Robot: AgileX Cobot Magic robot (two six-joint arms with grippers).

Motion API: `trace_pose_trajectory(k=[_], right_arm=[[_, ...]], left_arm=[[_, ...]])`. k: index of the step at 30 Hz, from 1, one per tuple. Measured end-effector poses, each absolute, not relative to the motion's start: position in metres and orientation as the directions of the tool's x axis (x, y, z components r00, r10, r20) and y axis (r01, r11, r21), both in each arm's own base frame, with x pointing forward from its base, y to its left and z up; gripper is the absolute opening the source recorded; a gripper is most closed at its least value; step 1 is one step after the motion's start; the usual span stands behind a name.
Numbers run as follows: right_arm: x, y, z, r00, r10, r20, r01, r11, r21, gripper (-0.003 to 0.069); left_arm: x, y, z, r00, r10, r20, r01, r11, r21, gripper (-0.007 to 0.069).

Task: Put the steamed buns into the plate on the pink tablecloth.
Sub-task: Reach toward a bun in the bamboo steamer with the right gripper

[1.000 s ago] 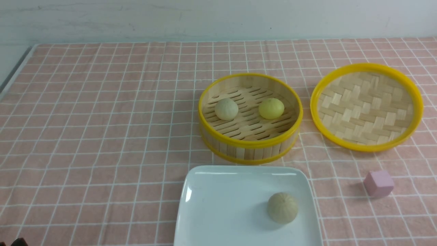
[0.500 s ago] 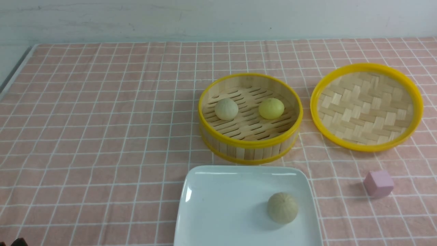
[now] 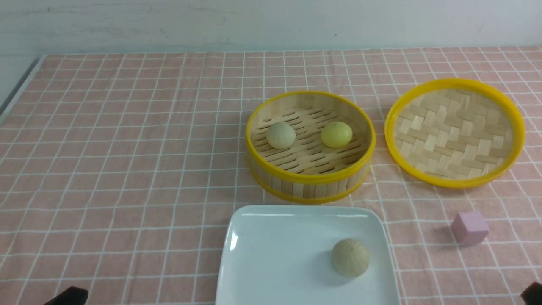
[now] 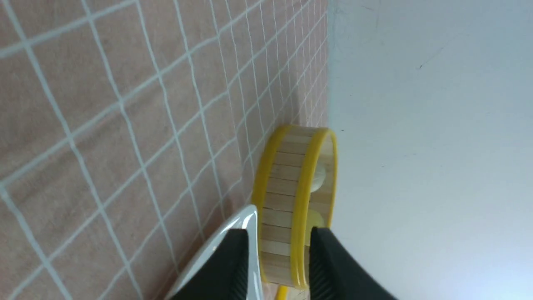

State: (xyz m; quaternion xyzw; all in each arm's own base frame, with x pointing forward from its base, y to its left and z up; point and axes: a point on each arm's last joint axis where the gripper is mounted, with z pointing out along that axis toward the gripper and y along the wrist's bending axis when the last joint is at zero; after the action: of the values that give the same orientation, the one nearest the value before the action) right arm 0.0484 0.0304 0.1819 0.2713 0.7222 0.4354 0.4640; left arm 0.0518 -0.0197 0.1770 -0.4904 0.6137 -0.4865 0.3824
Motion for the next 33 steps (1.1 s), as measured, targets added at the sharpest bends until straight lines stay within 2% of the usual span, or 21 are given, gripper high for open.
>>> trace_pose_trajectory(k=[6, 8, 10, 11, 13, 14, 15, 17, 18, 19, 21, 23, 25, 26, 27, 29, 32, 33], right_arm=[[0.049, 0.030, 0.184, -0.414, 0.817, -0.401, -0.012, 0.435, 0.900, 0.0232], [0.049, 0.030, 0.185, -0.409, 0.815, -0.410, -0.019, 0.441, 0.897, 0.0215], [0.047, 0.030, 0.200, -0.381, 0.780, -0.496, -0.088, 0.503, 0.860, 0.0156], [0.047, 0.029, 0.205, -0.372, 0.776, -0.510, -0.103, 0.512, 0.853, 0.0143], [0.044, 0.028, 0.237, -0.299, 0.701, -0.647, -0.203, 0.616, 0.761, 0.0035], [0.044, 0.028, 0.239, -0.295, 0.690, -0.661, -0.207, 0.630, 0.749, 0.0027], [0.045, 0.028, 0.259, -0.270, 0.619, -0.737, -0.236, 0.700, 0.674, -0.0008], [0.051, 0.030, 0.271, -0.322, 0.524, -0.788, -0.229, 0.765, 0.602, -0.0010], [0.056, 0.032, 0.276, -0.372, 0.470, -0.800, -0.219, 0.793, 0.568, -0.0010], [0.057, 0.032, 0.279, -0.364, 0.466, -0.806, -0.203, 0.805, 0.557, -0.0010], [0.072, 0.036, 0.282, -0.543, 0.330, -0.772, -0.178, 0.853, 0.490, -0.0010], [0.088, 0.038, 0.285, -0.675, 0.225, -0.703, -0.143, 0.895, 0.423, -0.0010], [0.102, 0.038, 0.282, -0.794, 0.143, -0.591, -0.109, 0.922, 0.370, -0.0010], [0.110, 0.038, 0.280, -0.838, 0.111, -0.534, -0.097, 0.933, 0.346, -0.0010], [0.111, 0.038, 0.279, -0.846, 0.106, -0.523, -0.095, 0.935, 0.342, -0.0010], [0.131, 0.040, 0.274, -0.909, 0.063, -0.411, -0.079, 0.944, 0.321, -0.0008], [0.149, 0.048, 0.267, -0.939, 0.027, -0.342, -0.106, 0.925, 0.365, -0.0008], [0.161, 0.057, 0.261, -0.948, -0.018, -0.318, -0.156, 0.896, 0.416, -0.0006]], left_arm=[[0.053, -0.017, 0.181, -0.197, -0.980, 0.017, -0.192, 0.022, -0.981, 0.0236], [0.054, -0.016, 0.183, -0.190, -0.981, -0.027, -0.164, 0.059, -0.985, 0.0227], [0.052, -0.016, 0.202, -0.196, -0.961, -0.194, -0.070, 0.211, -0.975, 0.0204], [0.051, -0.016, 0.208, -0.194, -0.955, -0.227, -0.048, 0.240, -0.970, 0.0204], [0.043, -0.017, 0.251, -0.172, -0.883, -0.437, 0.087, 0.428, -0.899, 0.0165], [0.043, -0.017, 0.254, -0.168, -0.876, -0.451, 0.095, 0.441, -0.892, 0.0165], [0.043, -0.020, 0.277, -0.203, -0.803, -0.561, 0.112, 0.550, -0.828, 0.0128], [0.051, -0.025, 0.291, -0.292, -0.725, -0.624, 0.084, 0.630, -0.772, 0.0095], [0.058, -0.028, 0.294, -0.355, -0.689, -0.632, 0.059, 0.658, -0.750, 0.0074], [0.059, -0.029, 0.296, -0.397, -0.666, -0.631, 0.046, 0.672, -0.739, 0.0065], [0.078, -0.034, 0.296, -0.588, -0.563, -0.581, -0.037, 0.736, -0.676, 0.0027], [0.101, -0.037, 0.291, -0.747, -0.463, -0.477, -0.107, 0.792, -0.601, 0.0010], [0.116, -0.037, 0.289, -0.827, -0.380, -0.414, -0.113, 0.834, -0.540, 0.0007], [0.125, -0.038, 0.288, -0.861, -0.339, -0.380, -0.110, 0.852, -0.512, 0.0007], [0.129, -0.038, 0.286, -0.871, -0.332, -0.364, -0.114, 0.855, -0.506, 0.0007], [0.150, -0.038, 0.282, -0.911, -0.264, -0.317, -0.091, 0.878, -0.470, 0.0008], [0.164, -0.039, 0.277, -0.927, -0.230, -0.296, -0.074, 0.886, -0.458, 0.0012], [0.169, -0.039, 0.275, -0.929, -0.220, -0.298, -0.063, 0.887, -0.458, 0.0015]])
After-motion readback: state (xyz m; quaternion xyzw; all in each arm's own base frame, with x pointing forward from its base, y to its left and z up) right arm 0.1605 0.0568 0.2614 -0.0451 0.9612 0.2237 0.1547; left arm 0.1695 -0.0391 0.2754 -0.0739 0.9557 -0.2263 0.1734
